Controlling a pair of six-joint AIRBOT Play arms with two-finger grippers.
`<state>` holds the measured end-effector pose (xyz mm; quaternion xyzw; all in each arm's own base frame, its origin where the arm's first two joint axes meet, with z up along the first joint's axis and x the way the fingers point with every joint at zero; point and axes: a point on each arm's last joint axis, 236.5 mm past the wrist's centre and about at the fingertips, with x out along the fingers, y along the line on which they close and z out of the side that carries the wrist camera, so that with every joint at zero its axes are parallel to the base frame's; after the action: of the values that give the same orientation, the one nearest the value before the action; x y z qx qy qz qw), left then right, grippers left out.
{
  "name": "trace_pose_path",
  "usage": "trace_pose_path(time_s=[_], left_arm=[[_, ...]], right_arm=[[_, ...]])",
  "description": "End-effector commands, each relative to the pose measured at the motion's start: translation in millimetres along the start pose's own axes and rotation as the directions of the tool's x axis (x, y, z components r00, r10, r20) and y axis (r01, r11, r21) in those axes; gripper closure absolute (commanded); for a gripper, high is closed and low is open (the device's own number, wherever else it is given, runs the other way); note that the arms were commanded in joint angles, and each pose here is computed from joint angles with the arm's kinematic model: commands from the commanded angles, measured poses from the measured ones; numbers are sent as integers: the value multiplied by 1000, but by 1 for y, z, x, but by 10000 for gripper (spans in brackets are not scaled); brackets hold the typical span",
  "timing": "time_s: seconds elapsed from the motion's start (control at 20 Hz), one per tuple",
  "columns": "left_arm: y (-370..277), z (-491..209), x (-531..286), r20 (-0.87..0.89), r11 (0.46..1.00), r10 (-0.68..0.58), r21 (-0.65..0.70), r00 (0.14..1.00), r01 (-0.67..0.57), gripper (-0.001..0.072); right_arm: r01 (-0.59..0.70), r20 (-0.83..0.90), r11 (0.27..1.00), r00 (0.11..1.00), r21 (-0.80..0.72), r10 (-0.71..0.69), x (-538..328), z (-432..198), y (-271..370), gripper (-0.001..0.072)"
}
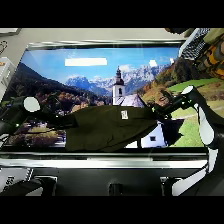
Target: Fold the clothes and pants, and hang the long-sleeved shirts on hangers.
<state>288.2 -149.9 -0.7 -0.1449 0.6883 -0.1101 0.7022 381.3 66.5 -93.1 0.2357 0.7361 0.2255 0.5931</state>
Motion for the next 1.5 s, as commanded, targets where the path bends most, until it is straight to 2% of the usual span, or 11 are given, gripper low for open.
trace_pose_path(time_s=[0.0, 0.15, 0.3, 0.35, 0.45, 0.5, 0.55, 0.75, 1.1, 1.25, 1.45], left_arm=[[-12, 6, -1, 26, 999, -52, -14, 998, 53, 173], [-35, 32, -2, 128, 987, -151, -42, 980, 157, 173], [-69, 58, 9, 192, 943, -288, -114, 938, 313, 175], [-79, 63, 19, 192, 927, -320, -139, 928, 349, 230], [-100, 64, 43, 175, 907, -359, -166, 917, 387, 449], [-113, 60, 57, 158, 898, -377, -179, 913, 402, 592], [-129, 54, 70, 141, 888, -401, -182, 905, 421, 693], [-197, 21, 101, 66, 847, -505, -155, 861, 509, 695], [-288, -15, 145, -49, 822, -566, -110, 823, 558, 695], [-319, -24, 162, -88, 790, -609, -157, 788, 592, 695], [-351, -27, 171, -110, 774, -633, -107, 766, 624, 695]], right_arm=[[-8, 31, 999, 999, -33, 9, -12, 0, 17, 675], [11, 97, 999, 995, -44, -6, -39, -2, 37, 675], [35, 173, 998, 985, -54, -25, -72, -13, 63, 675], [46, 202, 997, 979, -63, -33, -84, -18, 73, 675], [64, 260, 996, 965, -64, -45, -107, -29, 90, 675], [67, 290, 996, 956, -59, -47, -117, -35, 100, 675], [70, 312, 996, 949, -58, -48, -126, -41, 108, 675], [71, 376, 997, 925, -41, -50, -152, -68, 134, 675], [68, 464, 997, 885, -29, -47, -182, -109, 167, 675], [66, 465, 998, 884, -23, -48, -184, -119, 172, 675], [87, 467, 996, 881, 2, -78, -185, -120, 165, 675]])
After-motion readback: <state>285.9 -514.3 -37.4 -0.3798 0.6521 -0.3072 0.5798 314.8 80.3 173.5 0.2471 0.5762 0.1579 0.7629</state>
